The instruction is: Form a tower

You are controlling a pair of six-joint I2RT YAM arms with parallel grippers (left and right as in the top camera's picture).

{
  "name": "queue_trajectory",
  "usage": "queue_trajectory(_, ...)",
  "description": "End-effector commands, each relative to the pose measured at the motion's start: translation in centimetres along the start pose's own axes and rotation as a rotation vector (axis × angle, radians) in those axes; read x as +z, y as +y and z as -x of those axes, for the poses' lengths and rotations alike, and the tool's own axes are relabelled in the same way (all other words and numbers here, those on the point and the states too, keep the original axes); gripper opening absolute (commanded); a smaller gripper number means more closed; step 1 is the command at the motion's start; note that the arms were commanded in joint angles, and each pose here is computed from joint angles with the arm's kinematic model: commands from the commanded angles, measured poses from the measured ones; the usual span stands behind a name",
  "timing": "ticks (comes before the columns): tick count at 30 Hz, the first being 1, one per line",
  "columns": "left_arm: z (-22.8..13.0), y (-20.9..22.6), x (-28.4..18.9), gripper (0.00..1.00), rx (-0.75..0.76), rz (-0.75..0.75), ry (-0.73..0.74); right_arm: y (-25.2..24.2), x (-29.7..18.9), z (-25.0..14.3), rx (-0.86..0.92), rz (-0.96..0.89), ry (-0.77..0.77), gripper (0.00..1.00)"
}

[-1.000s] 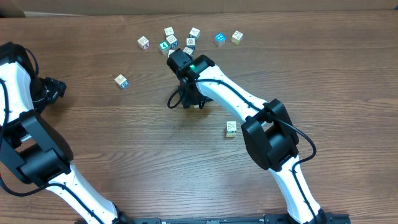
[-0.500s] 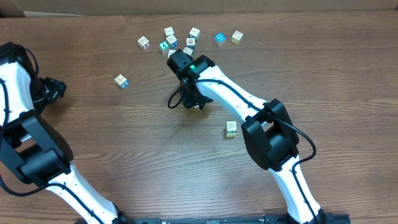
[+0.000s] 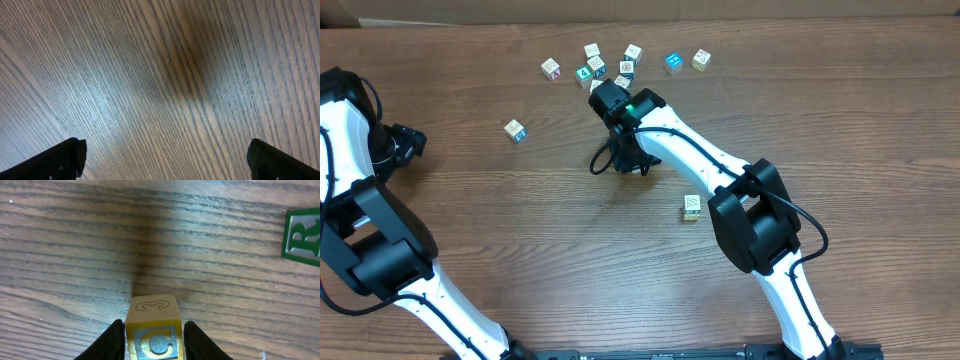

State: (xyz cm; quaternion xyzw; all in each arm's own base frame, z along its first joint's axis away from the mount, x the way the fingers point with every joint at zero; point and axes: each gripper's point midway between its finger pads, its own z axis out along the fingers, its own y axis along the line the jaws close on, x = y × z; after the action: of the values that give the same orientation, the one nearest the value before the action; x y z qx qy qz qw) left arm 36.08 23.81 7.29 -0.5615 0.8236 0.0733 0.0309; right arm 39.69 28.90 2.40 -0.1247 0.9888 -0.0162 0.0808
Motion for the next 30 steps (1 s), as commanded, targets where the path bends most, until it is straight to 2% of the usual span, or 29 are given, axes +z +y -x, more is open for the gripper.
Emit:
queue_trajectory(1, 0.19, -0.41, -0.15, 1.00, 0.026, 0.001, -0.013, -0.33, -1.07, 0.27, 0.006, 0.000, -0.018, 0.36)
queue_trajectory(5, 0.20, -0.42, -0.16, 1.00, 0.026, 0.000, -0.014, -0.35, -1.07, 0.24, 0.006, -0.001, -0.017, 0.40)
queue_trajectory(9, 0.19, -0.41, -0.15, 1.00, 0.026, 0.001, -0.013, -0.33, -1.07, 0.27, 0.006, 0.000, -0.018, 0.39)
queue_trajectory(12, 0.18, -0.41, -0.15, 1.00, 0.026, 0.001, -0.013, -0.33, -1.07, 0.27, 0.006, 0.000, -0.018, 0.33)
queue_trajectory(21, 0.20, -0.42, -0.16, 0.99, 0.026, 0.000, -0.014, -0.32, -1.07, 0.28, 0.006, 0.000, -0.019, 0.33)
queue_trajectory(30, 0.19, -0.41, -0.15, 0.99, 0.026, 0.001, -0.013, -0.27, -1.08, 0.40, 0.007, 0.002, -0.023, 0.38)
